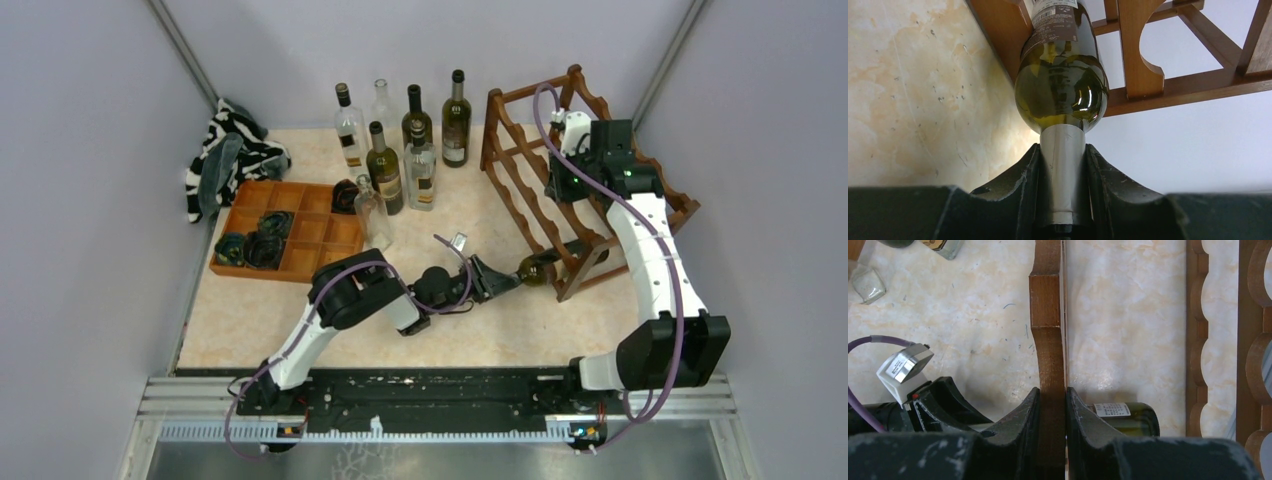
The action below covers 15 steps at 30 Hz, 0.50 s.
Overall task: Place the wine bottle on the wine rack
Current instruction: Place the wine bottle in the wine rack.
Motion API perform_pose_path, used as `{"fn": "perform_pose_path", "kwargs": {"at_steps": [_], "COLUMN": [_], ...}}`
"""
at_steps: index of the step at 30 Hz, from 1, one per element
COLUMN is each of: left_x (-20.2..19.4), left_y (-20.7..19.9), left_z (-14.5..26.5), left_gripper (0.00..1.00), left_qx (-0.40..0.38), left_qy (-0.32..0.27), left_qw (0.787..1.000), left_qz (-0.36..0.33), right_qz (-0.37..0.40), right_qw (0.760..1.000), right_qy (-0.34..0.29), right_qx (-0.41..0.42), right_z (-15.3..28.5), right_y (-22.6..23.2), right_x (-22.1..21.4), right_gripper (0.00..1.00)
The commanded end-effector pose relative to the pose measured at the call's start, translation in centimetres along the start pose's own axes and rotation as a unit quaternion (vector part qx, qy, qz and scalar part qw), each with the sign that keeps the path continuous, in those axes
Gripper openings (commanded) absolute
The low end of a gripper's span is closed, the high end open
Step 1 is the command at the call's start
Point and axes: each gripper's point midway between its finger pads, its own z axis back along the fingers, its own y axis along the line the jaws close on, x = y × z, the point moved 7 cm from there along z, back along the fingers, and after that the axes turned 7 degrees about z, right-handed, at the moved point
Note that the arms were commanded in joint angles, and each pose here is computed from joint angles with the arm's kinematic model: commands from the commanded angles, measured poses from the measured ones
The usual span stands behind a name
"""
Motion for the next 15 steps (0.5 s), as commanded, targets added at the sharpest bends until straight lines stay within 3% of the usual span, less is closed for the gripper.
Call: {"fn": "perform_pose_path", "kwargs": {"at_steps": [1,15], "left_x": [0.3,4.0], "left_y": [-4.3,-2.4], "left_z": [-1.1,-3.0], "left_gripper": [0.00,0.00], "left_qx": [-0.122,-0.100], "left_qy": [-0.001,0.039], "left_qw": [0.993,0.994], "left_qz": [0.001,0.013], "right_qz": [-0.009,-0.008], "right_qw": [0.996,0.995], "right_qy": [-0.040,-0.052], "right_qx": [0.075,0.080], "right_z": [-0.5,-0.6], "right_y": [2.1,2.3], "right_x": [1.0,1.2], "right_gripper": [0.20,0.20]}}
